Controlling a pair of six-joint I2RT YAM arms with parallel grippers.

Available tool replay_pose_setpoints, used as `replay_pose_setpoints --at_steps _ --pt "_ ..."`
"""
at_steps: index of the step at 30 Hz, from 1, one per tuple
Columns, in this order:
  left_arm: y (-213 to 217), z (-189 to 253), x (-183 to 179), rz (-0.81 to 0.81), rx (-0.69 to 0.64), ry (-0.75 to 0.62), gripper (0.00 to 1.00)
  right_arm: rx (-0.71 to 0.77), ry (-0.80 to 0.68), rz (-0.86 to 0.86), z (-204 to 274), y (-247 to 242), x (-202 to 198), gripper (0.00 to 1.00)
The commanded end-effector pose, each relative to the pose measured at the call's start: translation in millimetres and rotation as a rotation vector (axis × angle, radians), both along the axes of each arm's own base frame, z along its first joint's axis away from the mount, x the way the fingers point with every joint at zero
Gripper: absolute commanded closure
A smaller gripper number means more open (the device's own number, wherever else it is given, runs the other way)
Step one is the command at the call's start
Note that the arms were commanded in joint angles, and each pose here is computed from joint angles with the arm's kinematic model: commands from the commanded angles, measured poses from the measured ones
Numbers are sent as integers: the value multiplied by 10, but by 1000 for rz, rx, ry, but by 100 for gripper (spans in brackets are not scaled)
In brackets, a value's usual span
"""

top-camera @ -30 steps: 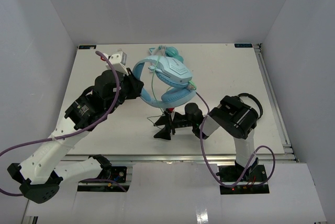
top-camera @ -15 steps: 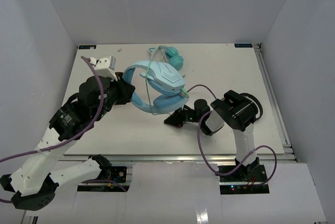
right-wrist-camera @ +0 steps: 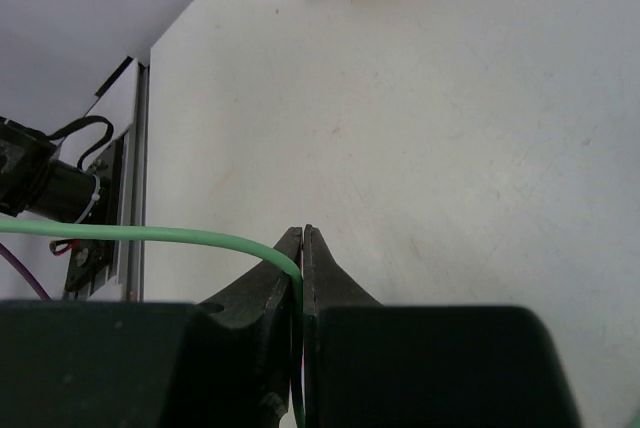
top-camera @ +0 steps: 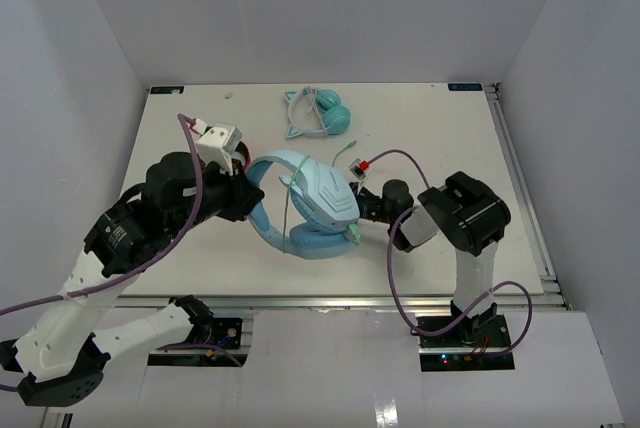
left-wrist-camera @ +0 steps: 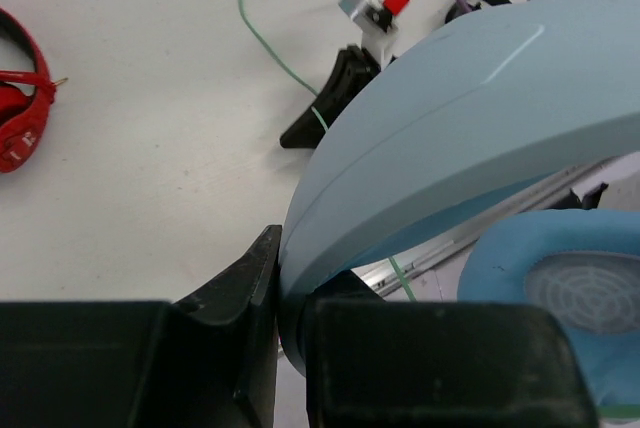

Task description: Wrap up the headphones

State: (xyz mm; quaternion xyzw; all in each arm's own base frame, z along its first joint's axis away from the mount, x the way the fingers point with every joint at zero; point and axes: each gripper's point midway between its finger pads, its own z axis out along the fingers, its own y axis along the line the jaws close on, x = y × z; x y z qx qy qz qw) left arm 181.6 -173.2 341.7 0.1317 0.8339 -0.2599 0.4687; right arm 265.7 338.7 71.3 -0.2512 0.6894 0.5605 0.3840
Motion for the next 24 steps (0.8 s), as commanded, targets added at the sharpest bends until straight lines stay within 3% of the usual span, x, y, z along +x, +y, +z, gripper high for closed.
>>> replay_pose_setpoints --at_steps 1,8,17,24 --pt "-222 4 -302 -232 -34 14 100 248 -417 -37 1278 -53 222 92" --pt "143 -586 11 -29 248 87 100 23 -420 -146 1483 -235 422 92" --pt "275 -929 272 70 430 119 100 -178 -414 -213 1939 -375 610 92" --pt "472 -1083 577 224 615 111 100 -274 -342 -111 2203 -298 536 92"
